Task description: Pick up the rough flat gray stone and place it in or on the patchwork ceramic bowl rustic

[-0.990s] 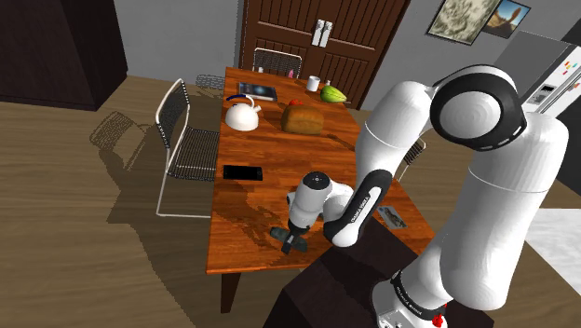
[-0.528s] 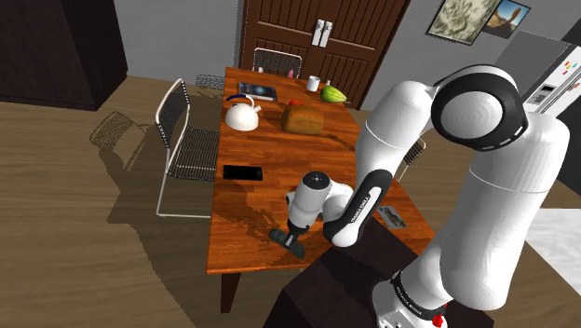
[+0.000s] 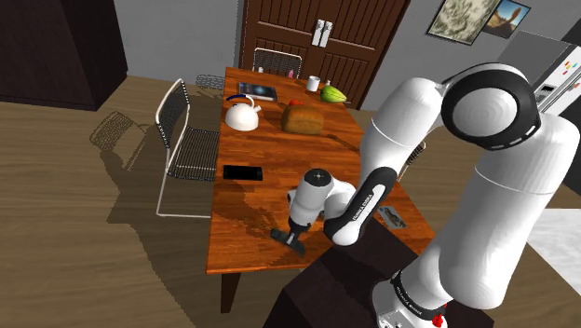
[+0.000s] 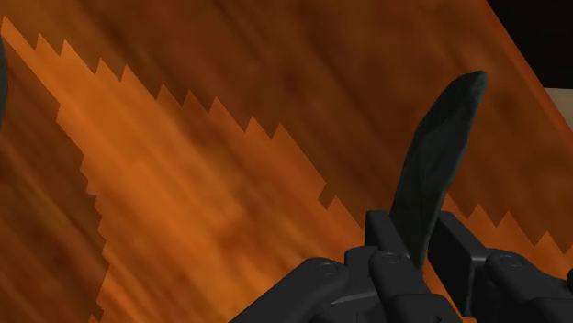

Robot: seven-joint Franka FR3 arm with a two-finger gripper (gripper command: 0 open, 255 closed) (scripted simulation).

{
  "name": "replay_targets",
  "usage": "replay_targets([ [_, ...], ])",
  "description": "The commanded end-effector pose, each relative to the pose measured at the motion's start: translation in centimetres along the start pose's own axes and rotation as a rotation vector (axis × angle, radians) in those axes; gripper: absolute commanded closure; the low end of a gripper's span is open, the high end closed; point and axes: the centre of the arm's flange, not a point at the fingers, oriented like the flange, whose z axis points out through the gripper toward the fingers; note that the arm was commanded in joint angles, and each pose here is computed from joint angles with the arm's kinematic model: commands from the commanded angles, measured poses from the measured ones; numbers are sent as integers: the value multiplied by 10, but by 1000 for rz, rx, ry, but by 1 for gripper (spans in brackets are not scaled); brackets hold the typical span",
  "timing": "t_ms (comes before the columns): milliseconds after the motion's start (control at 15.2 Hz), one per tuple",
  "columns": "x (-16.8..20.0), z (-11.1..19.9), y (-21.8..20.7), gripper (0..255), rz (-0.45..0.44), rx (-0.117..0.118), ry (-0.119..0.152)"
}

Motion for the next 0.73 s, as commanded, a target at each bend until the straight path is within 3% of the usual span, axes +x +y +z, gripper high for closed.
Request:
replay_targets([
  [0,-1,-9,1,255,1,-1,-4],
  [660,-1,-62,4,255,1,-1,-4],
])
